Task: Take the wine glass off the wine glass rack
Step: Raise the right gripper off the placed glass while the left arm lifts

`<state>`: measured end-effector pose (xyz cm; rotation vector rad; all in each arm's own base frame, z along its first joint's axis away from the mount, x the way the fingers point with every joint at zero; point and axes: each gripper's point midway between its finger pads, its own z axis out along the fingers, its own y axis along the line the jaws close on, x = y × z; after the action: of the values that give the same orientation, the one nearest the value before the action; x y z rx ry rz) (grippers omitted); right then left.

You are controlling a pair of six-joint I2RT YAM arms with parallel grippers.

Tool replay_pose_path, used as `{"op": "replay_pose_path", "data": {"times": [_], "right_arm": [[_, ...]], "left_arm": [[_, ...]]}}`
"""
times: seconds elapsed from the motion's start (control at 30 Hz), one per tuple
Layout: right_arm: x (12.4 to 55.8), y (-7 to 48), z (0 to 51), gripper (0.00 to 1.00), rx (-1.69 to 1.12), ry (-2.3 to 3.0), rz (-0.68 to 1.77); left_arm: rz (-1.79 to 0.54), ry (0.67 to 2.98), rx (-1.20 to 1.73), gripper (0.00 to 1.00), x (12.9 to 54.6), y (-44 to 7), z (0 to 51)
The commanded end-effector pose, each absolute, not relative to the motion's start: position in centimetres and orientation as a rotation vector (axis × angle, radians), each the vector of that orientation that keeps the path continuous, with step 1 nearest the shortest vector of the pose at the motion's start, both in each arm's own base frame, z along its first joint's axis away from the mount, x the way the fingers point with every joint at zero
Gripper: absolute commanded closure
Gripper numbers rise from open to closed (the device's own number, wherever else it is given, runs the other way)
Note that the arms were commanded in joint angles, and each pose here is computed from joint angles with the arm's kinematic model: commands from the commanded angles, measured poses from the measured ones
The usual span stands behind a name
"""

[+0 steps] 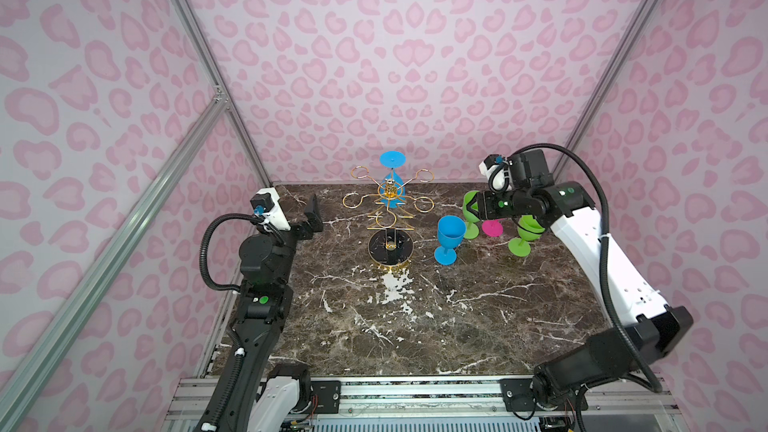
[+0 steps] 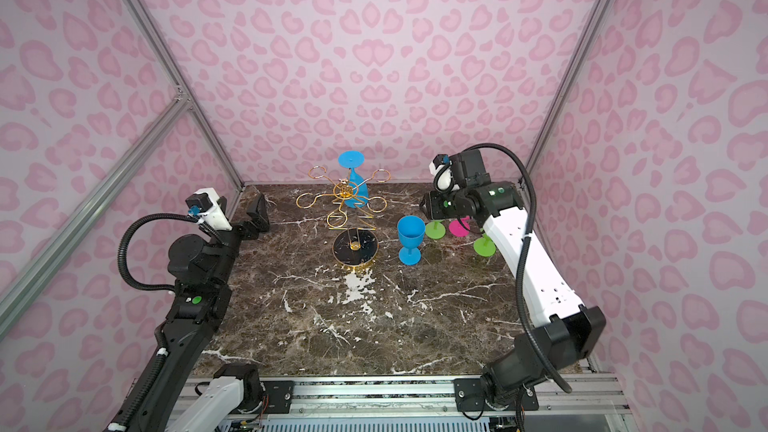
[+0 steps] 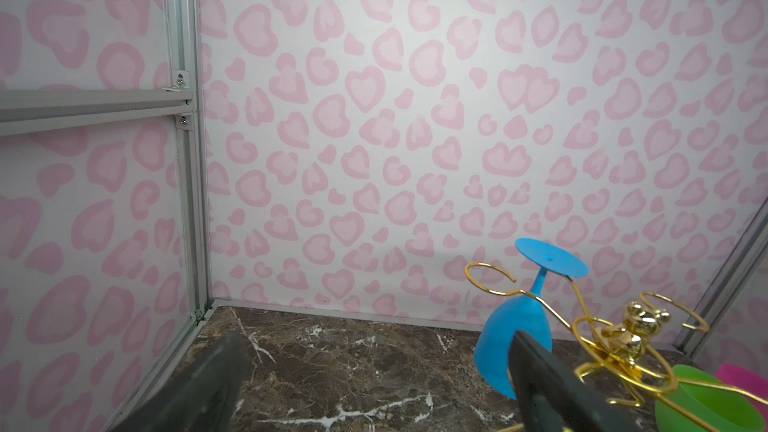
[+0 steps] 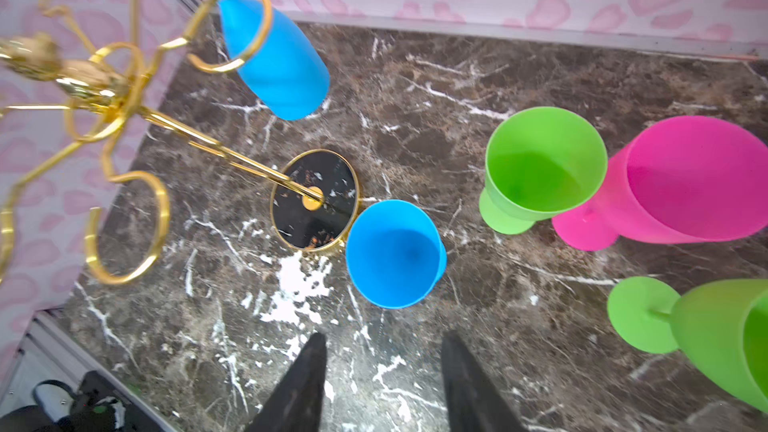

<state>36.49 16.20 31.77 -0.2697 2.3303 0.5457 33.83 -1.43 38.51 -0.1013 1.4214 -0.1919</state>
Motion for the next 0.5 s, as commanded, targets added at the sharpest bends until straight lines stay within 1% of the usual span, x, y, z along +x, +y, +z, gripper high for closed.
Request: {"op": "replay_pose_path", "data": {"times": [0.0,0.07,0.13,0.2,0.3,0.37,0.47], "right_arm": [[37.6,17.1,37.1,0.39,-0.212,2.072,0.691],[36.9,16.7,38.2,0.32,-0.209,2.025,0.704],[36.1,16.5,38.9,0.27,-0.215,2.007,0.700],[35.6,16.2,39.0,0.24,-0.223,2.010,0.685],[34.6,15.6,39.0,0.22,-0.230,2.009,0.657],[34.1,15.2,38.9,0.21,-0.232,2.010,0.646],[33.6,14.7,39.3,0.20,-0.232,1.999,0.621]], "left_arm": [[-0.295,1.398,-0.102,0.03,34.1,-2.3,40.9],[-0.350,1.416,-0.076,0.04,34.6,-3.2,42.1],[-0.383,1.434,-0.064,0.03,35.2,-3.7,43.4],[-0.436,1.471,-0.044,0.04,35.9,-4.3,44.3],[-0.599,1.557,0.044,0.00,37.5,-6.2,46.2],[-0.768,1.634,0.091,0.05,38.9,-7.5,47.2],[-1.007,1.715,0.166,0.11,40.9,-9.4,47.1]]}}
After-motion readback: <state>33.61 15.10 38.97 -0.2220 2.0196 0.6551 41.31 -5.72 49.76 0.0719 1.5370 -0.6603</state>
